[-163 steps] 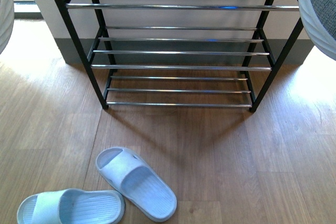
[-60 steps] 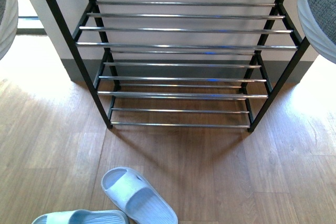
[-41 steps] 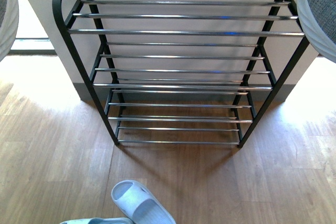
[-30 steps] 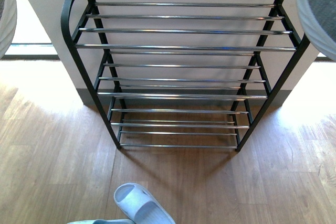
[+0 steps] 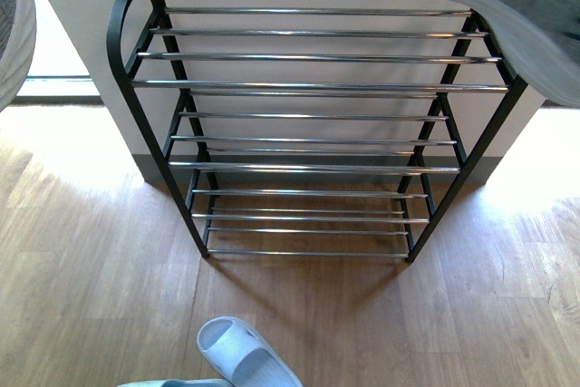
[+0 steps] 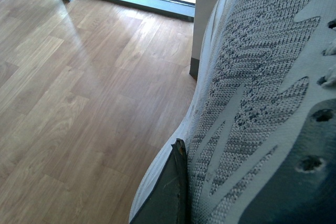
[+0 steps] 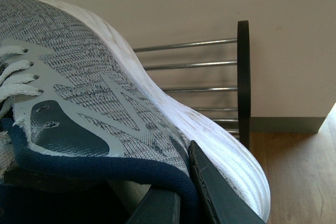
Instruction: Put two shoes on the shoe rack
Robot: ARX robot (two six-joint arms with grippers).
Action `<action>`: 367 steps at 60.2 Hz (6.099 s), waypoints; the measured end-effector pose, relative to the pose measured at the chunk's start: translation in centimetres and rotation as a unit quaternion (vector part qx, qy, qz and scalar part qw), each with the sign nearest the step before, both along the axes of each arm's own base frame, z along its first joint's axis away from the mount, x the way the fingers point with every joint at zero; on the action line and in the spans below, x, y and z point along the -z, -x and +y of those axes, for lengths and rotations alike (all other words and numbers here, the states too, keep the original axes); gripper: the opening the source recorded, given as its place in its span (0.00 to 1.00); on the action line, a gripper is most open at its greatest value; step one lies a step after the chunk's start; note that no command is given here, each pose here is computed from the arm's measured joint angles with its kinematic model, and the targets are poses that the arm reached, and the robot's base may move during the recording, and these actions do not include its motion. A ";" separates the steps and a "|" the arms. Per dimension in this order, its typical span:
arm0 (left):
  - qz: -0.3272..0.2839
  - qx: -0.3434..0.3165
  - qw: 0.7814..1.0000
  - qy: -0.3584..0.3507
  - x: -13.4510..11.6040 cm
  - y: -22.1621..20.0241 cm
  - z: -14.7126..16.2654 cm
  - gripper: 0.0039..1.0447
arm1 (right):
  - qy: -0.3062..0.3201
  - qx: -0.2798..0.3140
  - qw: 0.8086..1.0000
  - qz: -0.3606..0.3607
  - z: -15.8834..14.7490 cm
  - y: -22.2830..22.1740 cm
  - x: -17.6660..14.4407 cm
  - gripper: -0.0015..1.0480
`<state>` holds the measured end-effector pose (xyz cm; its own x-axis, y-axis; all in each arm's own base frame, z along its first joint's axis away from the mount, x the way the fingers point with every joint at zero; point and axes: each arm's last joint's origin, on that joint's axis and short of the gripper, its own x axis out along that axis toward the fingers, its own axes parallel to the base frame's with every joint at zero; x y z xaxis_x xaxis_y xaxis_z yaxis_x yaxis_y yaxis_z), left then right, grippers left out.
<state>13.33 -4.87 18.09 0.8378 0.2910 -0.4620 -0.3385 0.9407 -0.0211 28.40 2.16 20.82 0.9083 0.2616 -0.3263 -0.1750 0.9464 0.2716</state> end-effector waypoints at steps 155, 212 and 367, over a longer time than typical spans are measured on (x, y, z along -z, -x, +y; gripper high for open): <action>0.000 0.000 1.000 0.000 0.0 0.0 0.0 0.02 | -0.131 0.350 0.897 0.235 2.2 -16.2 3.8 0.02; 0.000 0.000 1.000 0.000 0.0 0.0 0.0 0.02 | -0.112 0.312 0.928 0.169 2.9 -14.2 0.7 0.78; 0.000 0.000 1.000 0.000 0.0 0.0 0.0 0.02 | 0.115 0.115 0.968 -0.191 -2.2 16.0 3.5 0.02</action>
<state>13.33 -4.87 18.09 0.8377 0.2917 -0.4617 -0.3390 0.9405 -0.0208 12.37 -0.02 17.29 0.9998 -0.0019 0.0200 0.0018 1.0000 0.0052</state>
